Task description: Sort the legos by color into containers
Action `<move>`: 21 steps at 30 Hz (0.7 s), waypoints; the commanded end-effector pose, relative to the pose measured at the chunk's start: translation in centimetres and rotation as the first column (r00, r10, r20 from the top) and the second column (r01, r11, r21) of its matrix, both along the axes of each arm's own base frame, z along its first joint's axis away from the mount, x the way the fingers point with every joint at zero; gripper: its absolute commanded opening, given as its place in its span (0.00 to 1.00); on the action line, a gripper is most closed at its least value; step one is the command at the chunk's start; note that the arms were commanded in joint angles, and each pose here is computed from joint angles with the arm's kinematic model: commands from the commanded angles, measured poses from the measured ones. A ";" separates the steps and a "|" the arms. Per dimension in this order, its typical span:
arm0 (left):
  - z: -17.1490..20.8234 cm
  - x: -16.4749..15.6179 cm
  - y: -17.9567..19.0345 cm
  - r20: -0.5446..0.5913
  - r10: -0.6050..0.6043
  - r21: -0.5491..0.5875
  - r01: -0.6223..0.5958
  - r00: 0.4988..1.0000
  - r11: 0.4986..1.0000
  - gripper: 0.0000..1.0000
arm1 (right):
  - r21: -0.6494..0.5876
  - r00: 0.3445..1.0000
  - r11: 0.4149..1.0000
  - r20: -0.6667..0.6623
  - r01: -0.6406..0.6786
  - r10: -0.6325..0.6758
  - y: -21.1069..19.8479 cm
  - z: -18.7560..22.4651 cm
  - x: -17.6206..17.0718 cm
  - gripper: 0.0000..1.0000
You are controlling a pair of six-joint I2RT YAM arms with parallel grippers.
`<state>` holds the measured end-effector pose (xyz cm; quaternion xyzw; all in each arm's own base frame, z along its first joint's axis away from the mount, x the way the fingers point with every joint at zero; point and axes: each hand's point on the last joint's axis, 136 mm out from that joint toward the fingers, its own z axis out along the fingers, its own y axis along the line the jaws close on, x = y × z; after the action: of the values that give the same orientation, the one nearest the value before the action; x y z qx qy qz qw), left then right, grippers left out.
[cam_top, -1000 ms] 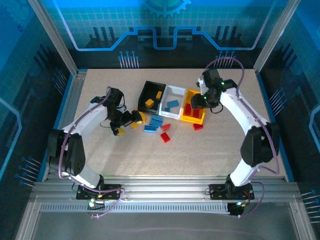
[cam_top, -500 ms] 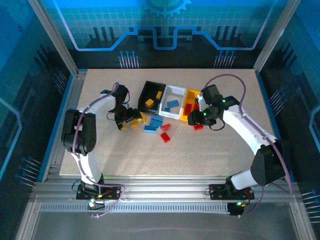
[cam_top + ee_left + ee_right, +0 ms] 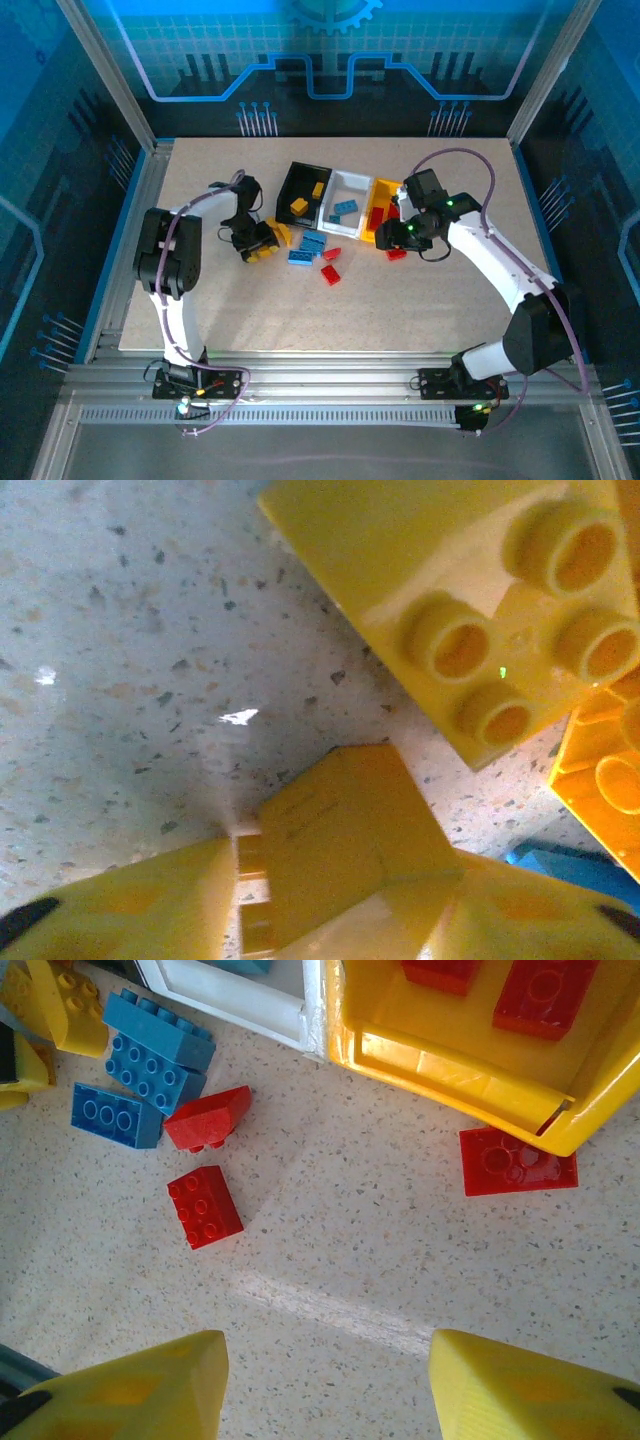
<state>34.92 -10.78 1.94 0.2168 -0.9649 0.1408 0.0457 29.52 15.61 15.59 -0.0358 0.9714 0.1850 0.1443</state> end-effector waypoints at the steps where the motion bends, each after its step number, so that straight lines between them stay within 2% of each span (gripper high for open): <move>1: -0.3 0.4 0.2 0.008 -0.014 0.006 0.014 1.000 1.000 0.45 | 0.023 1.000 1.000 -0.006 -0.012 0.013 1.1 0.1 0.2 0.57; 6: 0.2 0.3 0.4 0.018 -0.024 0.011 0.024 1.000 1.000 0.37 | 0.022 0.999 0.999 -0.006 -0.031 0.031 1.8 0.3 0.0 0.57; 11: 2.6 -0.3 0.3 0.062 -0.029 -0.003 0.029 0.998 1.000 0.28 | 0.012 0.999 0.999 -0.014 -0.050 0.050 2.2 0.0 -0.8 0.57; 16: 6.2 -0.3 0.1 0.126 -0.034 -0.023 0.037 0.991 0.999 0.29 | 0.023 0.999 0.999 -0.027 -0.044 0.045 2.2 -0.6 -1.3 0.57; 21: 10.6 2.7 -1.4 0.234 -0.001 -0.102 0.026 0.972 0.994 0.31 | 0.018 0.998 0.999 -0.038 -0.041 0.042 2.0 -1.2 -1.8 0.57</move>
<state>36.22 -11.22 9.41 0.1928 -0.9644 0.1781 -0.0324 28.35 17.27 14.27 -0.0520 0.9731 0.1881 0.1222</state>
